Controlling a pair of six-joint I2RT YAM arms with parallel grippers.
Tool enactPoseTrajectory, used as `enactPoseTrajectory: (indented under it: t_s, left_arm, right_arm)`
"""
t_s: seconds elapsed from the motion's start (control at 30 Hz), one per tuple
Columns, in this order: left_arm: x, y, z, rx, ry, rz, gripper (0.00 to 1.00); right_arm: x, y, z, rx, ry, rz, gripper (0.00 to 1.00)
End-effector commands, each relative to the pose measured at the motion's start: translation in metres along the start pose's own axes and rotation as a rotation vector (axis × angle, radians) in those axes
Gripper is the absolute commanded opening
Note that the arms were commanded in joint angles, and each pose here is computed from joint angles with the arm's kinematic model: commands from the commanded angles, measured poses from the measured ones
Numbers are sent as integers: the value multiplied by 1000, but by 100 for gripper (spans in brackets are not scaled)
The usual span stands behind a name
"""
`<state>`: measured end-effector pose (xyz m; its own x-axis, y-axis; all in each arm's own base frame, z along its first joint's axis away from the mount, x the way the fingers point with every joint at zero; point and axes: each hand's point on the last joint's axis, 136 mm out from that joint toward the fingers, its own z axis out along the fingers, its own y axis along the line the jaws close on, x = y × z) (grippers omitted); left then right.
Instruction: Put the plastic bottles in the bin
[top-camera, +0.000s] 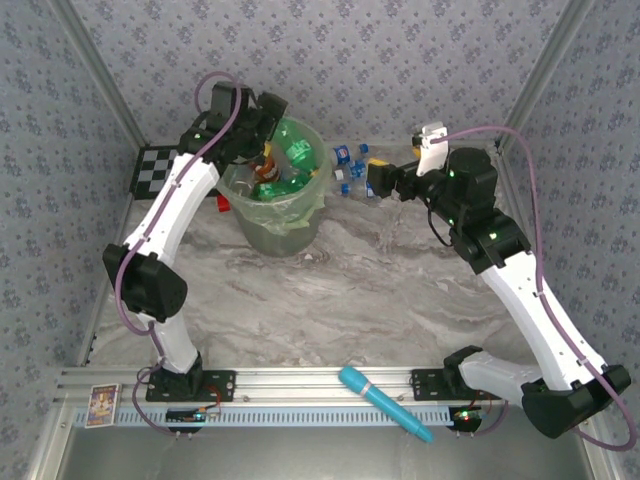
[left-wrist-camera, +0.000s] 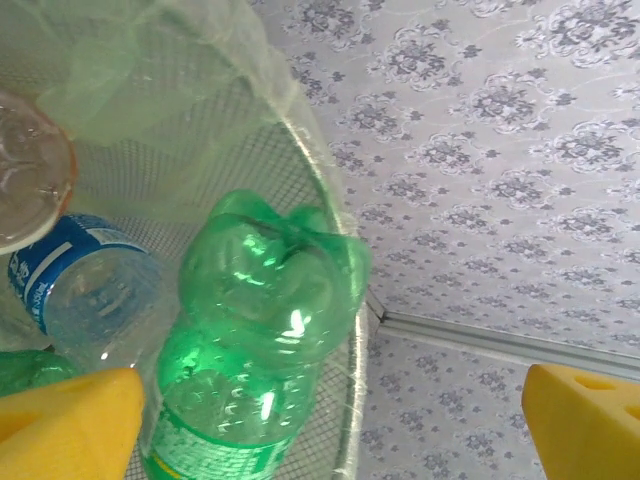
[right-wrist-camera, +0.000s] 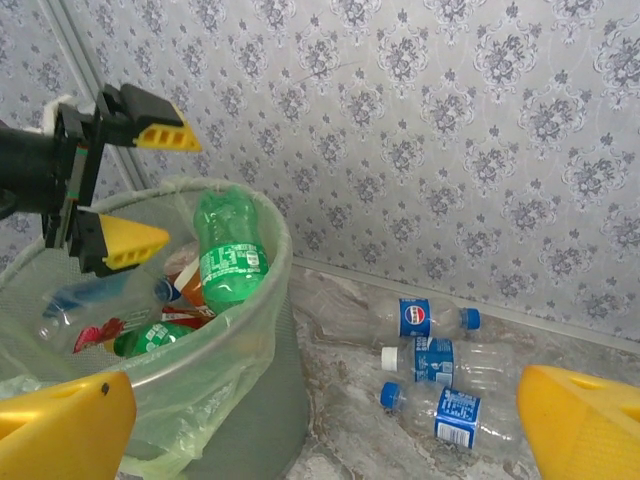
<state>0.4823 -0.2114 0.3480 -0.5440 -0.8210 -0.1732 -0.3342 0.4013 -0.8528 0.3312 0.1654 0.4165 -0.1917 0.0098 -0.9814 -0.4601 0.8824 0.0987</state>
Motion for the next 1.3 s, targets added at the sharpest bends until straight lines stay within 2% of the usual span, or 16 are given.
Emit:
enactPoseTrajectory:
  t_s: [0.0, 0.33, 0.5, 0.73, 0.83, 1.03, 1.27]
  left_arm:
    - [-6, -5, -16, -5, -26, 13, 97]
    - [-10, -21, -37, 40, -46, 55, 95]
    - [2, -52, -42, 140, -5, 100, 93]
    - [25, -86, -29, 239, 85, 145, 92]
    - [29, -84, -12, 220, 113, 153, 92]
    - [29, -52, 21, 117, 143, 148, 92]
    - [2, -10, 14, 3, 67, 134, 93]
  right_arm:
    - [-5, -2, -6, 13, -27, 19, 99]
    - [-4, 1, -4, 7, -23, 23, 99]
    - [-2, 2, -4, 8, -19, 22, 99]
    - [2, 3, -2, 8, -8, 26, 100]
    - [4, 2, -2, 10, -4, 26, 99]
    - [3, 4, -2, 8, -3, 27, 99]
    - [4, 5, -3, 11, -2, 25, 99]
